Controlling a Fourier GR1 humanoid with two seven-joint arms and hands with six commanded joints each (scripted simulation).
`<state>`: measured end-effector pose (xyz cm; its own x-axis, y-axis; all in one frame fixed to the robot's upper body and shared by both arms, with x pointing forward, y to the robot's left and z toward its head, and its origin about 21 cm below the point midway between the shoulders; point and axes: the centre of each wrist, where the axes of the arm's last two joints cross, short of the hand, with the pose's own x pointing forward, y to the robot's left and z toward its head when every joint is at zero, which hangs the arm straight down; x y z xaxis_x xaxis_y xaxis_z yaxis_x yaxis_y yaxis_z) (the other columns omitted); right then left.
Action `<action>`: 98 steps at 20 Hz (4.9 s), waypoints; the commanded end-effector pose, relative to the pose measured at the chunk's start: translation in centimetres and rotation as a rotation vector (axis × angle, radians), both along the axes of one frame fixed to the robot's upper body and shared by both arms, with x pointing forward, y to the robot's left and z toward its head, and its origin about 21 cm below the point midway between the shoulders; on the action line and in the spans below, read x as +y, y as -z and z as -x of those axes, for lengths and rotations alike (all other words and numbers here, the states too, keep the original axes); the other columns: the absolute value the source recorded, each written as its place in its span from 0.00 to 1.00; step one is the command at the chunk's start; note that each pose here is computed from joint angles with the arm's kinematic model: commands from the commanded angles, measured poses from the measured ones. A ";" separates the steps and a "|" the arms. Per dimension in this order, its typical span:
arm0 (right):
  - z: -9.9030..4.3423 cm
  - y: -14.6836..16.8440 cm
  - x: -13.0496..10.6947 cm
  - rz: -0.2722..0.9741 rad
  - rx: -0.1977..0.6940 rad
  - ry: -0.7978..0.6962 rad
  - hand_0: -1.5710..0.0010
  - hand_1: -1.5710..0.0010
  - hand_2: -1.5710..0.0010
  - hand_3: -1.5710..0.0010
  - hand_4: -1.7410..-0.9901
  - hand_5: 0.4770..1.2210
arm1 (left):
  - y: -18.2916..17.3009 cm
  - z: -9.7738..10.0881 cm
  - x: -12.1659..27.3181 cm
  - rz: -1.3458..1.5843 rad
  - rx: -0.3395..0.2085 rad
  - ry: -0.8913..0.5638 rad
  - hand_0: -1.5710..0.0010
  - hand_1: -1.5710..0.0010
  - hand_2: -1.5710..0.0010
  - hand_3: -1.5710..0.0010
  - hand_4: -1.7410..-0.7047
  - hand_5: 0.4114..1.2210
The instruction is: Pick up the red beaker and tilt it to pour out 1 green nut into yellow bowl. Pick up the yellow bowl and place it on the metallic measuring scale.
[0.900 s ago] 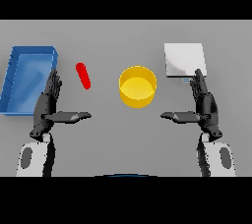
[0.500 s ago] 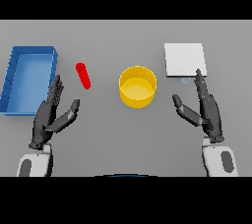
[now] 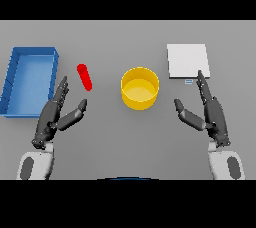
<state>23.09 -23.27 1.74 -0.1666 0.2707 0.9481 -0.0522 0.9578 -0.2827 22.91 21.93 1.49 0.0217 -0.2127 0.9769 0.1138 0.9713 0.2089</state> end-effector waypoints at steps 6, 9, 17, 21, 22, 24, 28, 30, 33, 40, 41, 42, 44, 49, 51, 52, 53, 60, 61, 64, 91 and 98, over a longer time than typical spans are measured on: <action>0.2 0.6 -0.2 -0.033 0.013 -0.016 1.00 1.00 1.00 1.00 0.69 0.20 | 2.0 -4.7 0.1 -0.012 0.036 0.005 1.00 1.00 1.00 1.00 0.54 0.29; 0.3 0.7 -0.1 -0.036 0.005 -0.019 1.00 1.00 1.00 1.00 0.68 0.20 | 2.2 -6.8 0.1 -0.014 0.032 0.025 1.00 1.00 1.00 1.00 0.54 0.28; 0.3 0.6 -0.2 -0.043 0.023 -0.009 1.00 1.00 1.00 1.00 0.68 0.21 | 2.4 -10.4 -1.9 -0.073 0.027 0.041 1.00 1.00 1.00 1.00 0.52 0.31; 0.5 0.5 -0.5 -0.044 0.015 -0.003 1.00 1.00 1.00 1.00 0.67 0.22 | 3.0 -11.5 -2.1 -0.078 0.034 0.036 1.00 1.00 1.00 1.00 0.52 0.32; 0.5 0.4 -0.5 -0.041 0.010 -0.005 1.00 1.00 1.00 1.00 0.67 0.22 | 3.4 -11.7 -2.2 -0.073 0.034 0.030 1.00 1.00 1.00 1.00 0.51 0.33; 0.7 0.5 -0.6 -0.046 0.022 0.006 1.00 1.00 1.00 1.00 0.66 0.22 | 3.3 -12.2 -2.5 -0.037 0.012 0.027 1.00 1.00 1.00 1.00 0.48 0.35; 0.4 0.2 -0.5 -0.047 0.025 0.006 1.00 1.00 1.00 1.00 0.66 0.22 | 4.3 -12.9 -3.0 0.056 -0.009 0.007 1.00 0.99 0.97 0.98 0.40 0.40; 0.7 0.0 -0.9 -0.041 0.008 0.003 1.00 1.00 1.00 1.00 0.67 0.23 | 4.7 -13.2 -3.2 0.071 -0.027 -0.007 0.87 0.85 0.82 0.84 0.33 0.46; 0.3 0.1 -0.7 -0.048 0.025 0.008 1.00 1.00 1.00 1.00 0.67 0.23 | 4.8 -13.6 -4.7 0.019 -0.022 -0.050 0.52 0.50 0.46 0.44 0.21 0.73; 0.3 0.5 -0.5 -0.063 0.020 -0.009 1.00 1.00 1.00 1.00 0.65 0.22 | 4.4 -13.6 -4.9 -0.034 -0.058 -0.024 0.11 0.11 0.10 0.14 0.19 0.94; 0.5 0.5 -0.3 -0.070 0.017 -0.004 1.00 1.00 1.00 1.00 0.65 0.22 | 4.6 -13.5 -4.5 -0.002 -0.063 -0.024 0.09 0.08 0.08 0.11 0.15 0.94; 0.3 0.5 -0.3 -0.053 0.015 0.001 1.00 1.00 1.00 1.00 0.66 0.22 | 4.4 -13.6 -4.4 0.043 -0.062 -0.017 0.07 0.07 0.06 0.09 0.12 0.93; 0.6 0.5 -0.5 -0.053 0.009 -0.002 1.00 1.00 1.00 1.00 0.66 0.22 | 3.3 -13.8 -4.3 0.107 -0.092 -0.007 0.04 0.04 0.04 0.06 0.08 0.91; 0.4 0.1 -0.4 -0.042 0.006 -0.002 1.00 1.00 1.00 1.00 0.68 0.23 | 0.7 -14.3 -3.6 0.116 -0.143 0.034 0.01 0.01 0.01 0.02 0.03 0.89; 0.5 0.4 -0.3 -0.021 -0.014 -0.001 1.00 1.00 1.00 1.00 0.69 0.24 | -0.2 -14.8 -3.6 0.067 -0.150 0.055 0.01 0.01 0.01 0.01 0.02 0.89; 0.4 0.5 -0.5 -0.013 -0.014 -0.001 1.00 1.00 1.00 1.00 0.69 0.24 | -0.6 -15.0 -3.7 0.048 -0.151 0.065 0.01 0.01 0.01 0.01 0.02 0.89; 0.4 0.6 -0.5 -0.008 -0.016 -0.001 1.00 1.00 1.00 1.00 0.69 0.24 | -0.8 -15.1 -3.8 0.029 -0.152 0.074 0.01 0.01 0.01 0.01 0.02 0.89; 0.5 0.2 -0.3 0.010 -0.018 0.004 1.00 1.00 1.00 1.00 0.72 0.24 | -3.5 -16.1 -4.8 -0.259 -0.175 0.171 0.00 0.00 0.00 0.00 0.01 0.88; 0.7 0.5 -0.6 0.010 -0.008 0.002 1.00 1.00 1.00 1.00 0.73 0.24 | -3.7 -16.2 -4.8 -0.323 -0.175 0.189 0.00 0.00 0.00 0.00 0.01 0.88; 0.6 0.1 -0.4 0.017 0.000 -0.003 1.00 1.00 1.00 1.00 0.74 0.25 | -5.5 -16.3 -6.2 -0.515 -0.189 0.266 0.00 0.00 0.00 0.00 0.00 0.88; 1.0 0.7 0.3 -0.037 -0.006 0.036 1.00 1.00 1.00 1.00 0.76 0.13 | -10.9 -18.1 -17.4 -1.973 -0.493 0.857 0.00 0.00 0.00 0.02 0.01 1.00; 0.6 0.5 0.0 -0.054 -0.006 0.037 1.00 1.00 1.00 1.00 0.81 0.12 | -11.0 -17.9 -18.7 -2.216 -0.605 0.912 0.00 0.00 0.00 0.00 0.01 1.00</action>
<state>22.47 -23.32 1.28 -0.1640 0.2256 0.9603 -0.0145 0.9728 -0.2310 40.80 3.18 12.48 -0.6770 -0.2557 -0.6901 -0.2383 -0.8110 0.5343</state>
